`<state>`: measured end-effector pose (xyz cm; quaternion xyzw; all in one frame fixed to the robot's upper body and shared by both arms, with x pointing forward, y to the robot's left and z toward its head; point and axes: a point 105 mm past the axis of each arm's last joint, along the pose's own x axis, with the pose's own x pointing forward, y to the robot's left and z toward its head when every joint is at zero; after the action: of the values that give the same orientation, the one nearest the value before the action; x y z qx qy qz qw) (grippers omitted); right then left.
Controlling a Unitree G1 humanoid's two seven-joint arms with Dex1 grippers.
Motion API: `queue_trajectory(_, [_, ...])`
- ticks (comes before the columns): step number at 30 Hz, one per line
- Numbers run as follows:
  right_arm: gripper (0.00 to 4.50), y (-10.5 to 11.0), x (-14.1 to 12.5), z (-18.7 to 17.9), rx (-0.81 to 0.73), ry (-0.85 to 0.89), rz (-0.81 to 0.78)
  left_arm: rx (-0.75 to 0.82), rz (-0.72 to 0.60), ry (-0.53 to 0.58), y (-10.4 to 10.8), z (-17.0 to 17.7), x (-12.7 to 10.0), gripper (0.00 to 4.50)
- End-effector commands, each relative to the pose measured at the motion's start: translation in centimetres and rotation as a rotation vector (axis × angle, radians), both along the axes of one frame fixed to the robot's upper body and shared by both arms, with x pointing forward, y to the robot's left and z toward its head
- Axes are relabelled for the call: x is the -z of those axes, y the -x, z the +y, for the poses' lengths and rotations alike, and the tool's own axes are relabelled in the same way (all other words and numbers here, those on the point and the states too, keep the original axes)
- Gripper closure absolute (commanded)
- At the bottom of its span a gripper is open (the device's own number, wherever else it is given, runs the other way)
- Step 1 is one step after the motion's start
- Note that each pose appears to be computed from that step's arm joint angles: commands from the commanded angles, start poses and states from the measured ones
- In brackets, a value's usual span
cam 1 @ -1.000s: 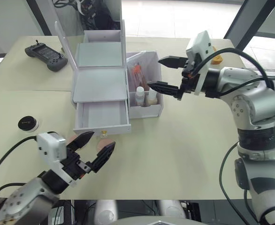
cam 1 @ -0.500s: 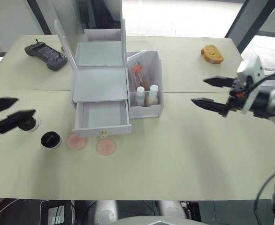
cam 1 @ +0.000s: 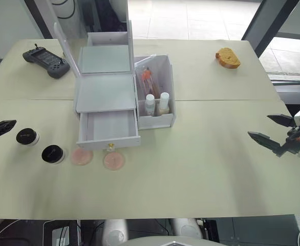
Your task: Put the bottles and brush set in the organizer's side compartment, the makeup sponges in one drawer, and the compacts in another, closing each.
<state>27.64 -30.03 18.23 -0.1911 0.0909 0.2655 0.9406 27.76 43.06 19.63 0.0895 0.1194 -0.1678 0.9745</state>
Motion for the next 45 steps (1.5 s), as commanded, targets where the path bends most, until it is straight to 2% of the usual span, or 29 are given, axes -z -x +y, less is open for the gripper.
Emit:
queue_trajectory(1, [0.0, -0.4, -3.4, 1.2, -0.043, -0.008, -0.113, 0.058, -0.045, -0.039, -0.4, -0.6, -1.7, 0.04])
queue_trajectory(5, [0.0, -1.1, -5.4, 5.4, -0.198, -0.09, -0.075, 0.159, -0.056, 0.037, 0.2, -1.8, -2.3, 0.04])
queue_trajectory(9, [0.0, 0.2, -7.3, 12.0, -0.496, -0.109, 0.001, 0.324, 0.048, -0.006, 3.5, -3.5, -0.2, 0.04])
queue_trajectory(11, [0.0, 0.9, -7.6, 14.0, -0.601, -0.09, 0.045, 0.377, 0.067, -0.021, 5.0, -4.7, 0.6, 0.04])
queue_trajectory(14, [0.0, 1.0, -8.0, 15.9, -0.681, -0.066, 0.086, 0.42, 0.056, 0.001, 7.2, -7.5, 0.9, 0.04])
queue_trajectory(18, [0.0, 1.2, -7.9, 17.4, -0.765, -0.035, 0.129, 0.458, 0.088, 0.04, 10.1, -12.9, 2.3, 0.04])
queue_trajectory(21, [0.0, 1.9, -7.1, 17.7, -0.812, -0.02, 0.179, 0.431, 0.091, 0.047, 10.9, -15.5, 3.1, 0.04])
queue_trajectory(27, [0.0, 2.8, -3.7, 16.9, -0.832, 0.067, 0.232, 0.313, 0.065, 0.136, 11.2, -21.0, 5.1, 0.04])
queue_trajectory(28, [0.0, 2.9, -3.5, 16.9, -0.833, 0.074, 0.227, 0.308, 0.065, 0.118, 11.3, -21.9, 5.4, 0.04])
queue_trajectory(32, [0.0, 2.0, -2.9, 17.3, -0.784, 0.071, 0.207, 0.235, 0.123, 0.11, 10.8, -23.3, 8.1, 0.04])
queue_trajectory(36, [0.0, 1.6, -3.1, 17.5, -0.751, 0.097, 0.173, 0.207, 0.166, 0.189, 10.6, -25.4, 9.2, 0.04])
queue_trajectory(38, [0.0, 1.4, -3.6, 17.8, -0.743, 0.091, 0.151, 0.187, 0.194, 0.17, 10.2, -25.9, 10.0, 0.04])
queue_trajectory(41, [0.0, 1.5, -4.2, 18.0, -0.725, 0.11, 0.133, 0.142, 0.179, 0.049, 8.3, -25.7, 10.4, 0.04])
queue_trajectory(45, [0.0, 1.4, -5.0, 18.2, -0.703, 0.142, 0.104, 0.145, 0.178, 0.015, 7.0, -26.8, 10.5, 0.04])
